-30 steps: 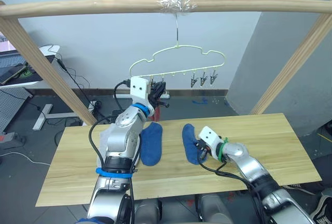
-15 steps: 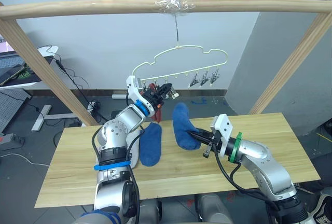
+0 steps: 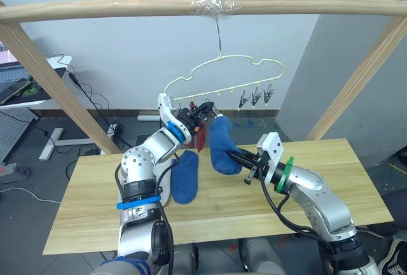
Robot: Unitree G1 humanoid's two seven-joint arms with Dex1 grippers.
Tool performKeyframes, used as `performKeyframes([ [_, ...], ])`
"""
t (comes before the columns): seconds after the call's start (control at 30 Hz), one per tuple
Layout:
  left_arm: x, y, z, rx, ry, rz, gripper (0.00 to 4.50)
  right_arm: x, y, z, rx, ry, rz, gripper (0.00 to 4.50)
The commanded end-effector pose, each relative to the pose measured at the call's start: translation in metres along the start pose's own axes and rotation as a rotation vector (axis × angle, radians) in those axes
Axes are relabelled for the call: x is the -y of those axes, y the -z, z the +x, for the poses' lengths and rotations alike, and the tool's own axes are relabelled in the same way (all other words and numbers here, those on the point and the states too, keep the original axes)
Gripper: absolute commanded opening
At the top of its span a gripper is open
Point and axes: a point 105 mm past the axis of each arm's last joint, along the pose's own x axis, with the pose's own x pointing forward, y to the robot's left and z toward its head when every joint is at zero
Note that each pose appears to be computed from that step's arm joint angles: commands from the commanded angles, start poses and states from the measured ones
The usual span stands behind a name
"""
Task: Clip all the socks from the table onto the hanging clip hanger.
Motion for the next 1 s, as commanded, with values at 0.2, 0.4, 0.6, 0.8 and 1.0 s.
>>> performKeyframes([
  [0.2, 0.003, -0.010, -0.002, 0.041, -0.004, -0.008, 0.06, -0.005, -0.006, -0.005, 0.031, -0.019, 0.036, 0.03],
  [0.4, 0.004, -0.007, -0.003, 0.013, 0.001, 0.023, 0.06, 0.004, -0.008, -0.002, 0.052, 0.006, 0.063, 0.03],
  [0.6, 0.006, -0.004, -0.003, 0.003, 0.011, 0.009, 0.06, 0.008, -0.013, 0.005, 0.068, -0.002, 0.059, 0.03],
  [0.8, 0.009, -0.004, -0.002, 0.002, 0.018, 0.012, 0.06, 0.007, -0.014, 0.013, 0.078, -0.021, 0.068, 0.03],
  [1.0, 0.009, -0.005, -0.003, 0.001, 0.021, 0.023, 0.06, 0.010, -0.015, 0.017, 0.089, -0.013, 0.077, 0.03],
])
